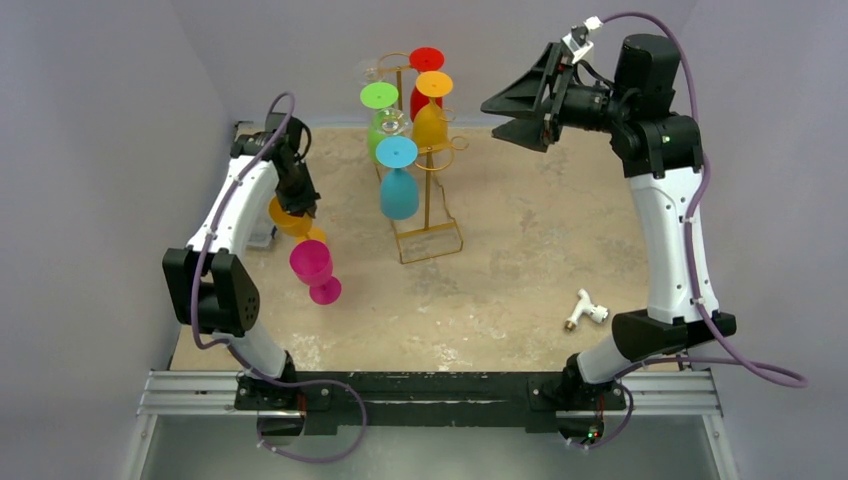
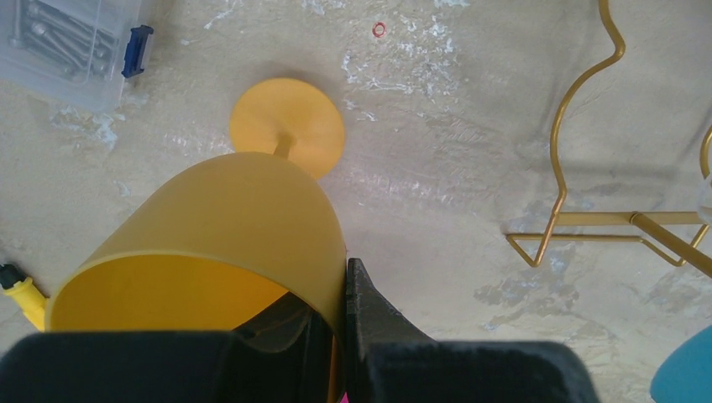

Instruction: Take the wine glass off the wine glass rack

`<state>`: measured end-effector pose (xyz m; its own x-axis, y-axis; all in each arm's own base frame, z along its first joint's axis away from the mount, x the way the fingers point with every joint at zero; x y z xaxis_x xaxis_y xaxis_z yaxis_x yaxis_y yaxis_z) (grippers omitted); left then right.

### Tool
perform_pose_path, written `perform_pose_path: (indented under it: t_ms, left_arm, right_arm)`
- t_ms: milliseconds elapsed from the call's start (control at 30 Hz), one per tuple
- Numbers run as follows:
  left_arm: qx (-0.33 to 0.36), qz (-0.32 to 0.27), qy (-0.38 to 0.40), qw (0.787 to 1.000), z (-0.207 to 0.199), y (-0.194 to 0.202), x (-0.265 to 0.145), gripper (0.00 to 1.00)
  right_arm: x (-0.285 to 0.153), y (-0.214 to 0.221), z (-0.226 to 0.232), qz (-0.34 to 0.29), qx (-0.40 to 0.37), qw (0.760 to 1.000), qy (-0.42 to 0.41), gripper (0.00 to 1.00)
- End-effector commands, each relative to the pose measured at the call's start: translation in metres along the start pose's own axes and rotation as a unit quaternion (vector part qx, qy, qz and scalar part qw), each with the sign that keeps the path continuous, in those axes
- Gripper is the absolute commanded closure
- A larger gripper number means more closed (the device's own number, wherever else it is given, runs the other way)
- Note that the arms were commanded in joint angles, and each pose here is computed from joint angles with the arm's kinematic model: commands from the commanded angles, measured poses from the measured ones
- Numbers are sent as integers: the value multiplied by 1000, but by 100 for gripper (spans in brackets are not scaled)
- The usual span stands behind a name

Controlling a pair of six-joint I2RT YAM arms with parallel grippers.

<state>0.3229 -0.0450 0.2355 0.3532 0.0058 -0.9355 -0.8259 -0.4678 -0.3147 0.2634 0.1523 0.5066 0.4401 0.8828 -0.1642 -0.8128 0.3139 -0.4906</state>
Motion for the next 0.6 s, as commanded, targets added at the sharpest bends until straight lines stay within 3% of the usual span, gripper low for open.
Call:
perform_pose_path:
  t_ms: [0, 167, 400, 567]
  left_arm:
    - [21, -14, -3, 1000, -2, -1, 5, 100]
    - [25, -7, -12, 1000, -2, 2, 10, 99]
    - [35, -17, -3, 999, 0, 10, 9, 67]
    - [42, -23, -2, 999, 1, 10, 5, 60]
  right_arm:
    - [-10, 3, 8, 1, -24, 1000, -14, 17]
    - [-13, 5, 6, 1, -25, 1000, -11, 17]
    - [-14, 6, 5, 0, -25, 1000, -7, 17]
    - [-14, 5, 5, -1, -25, 1000, -6, 17]
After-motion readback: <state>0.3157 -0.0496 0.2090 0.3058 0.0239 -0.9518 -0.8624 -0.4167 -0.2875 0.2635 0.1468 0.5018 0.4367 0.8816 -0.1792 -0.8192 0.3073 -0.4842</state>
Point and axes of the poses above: each gripper's point midway between its finger pads, its own x axis out along the fingers, its own z axis along the line the jaws close on, y = z × x, the point moved 7 cm from there along -x, back along the fingers, and after that the axes turned 6 degrees about -x, right-handed, at the moved point
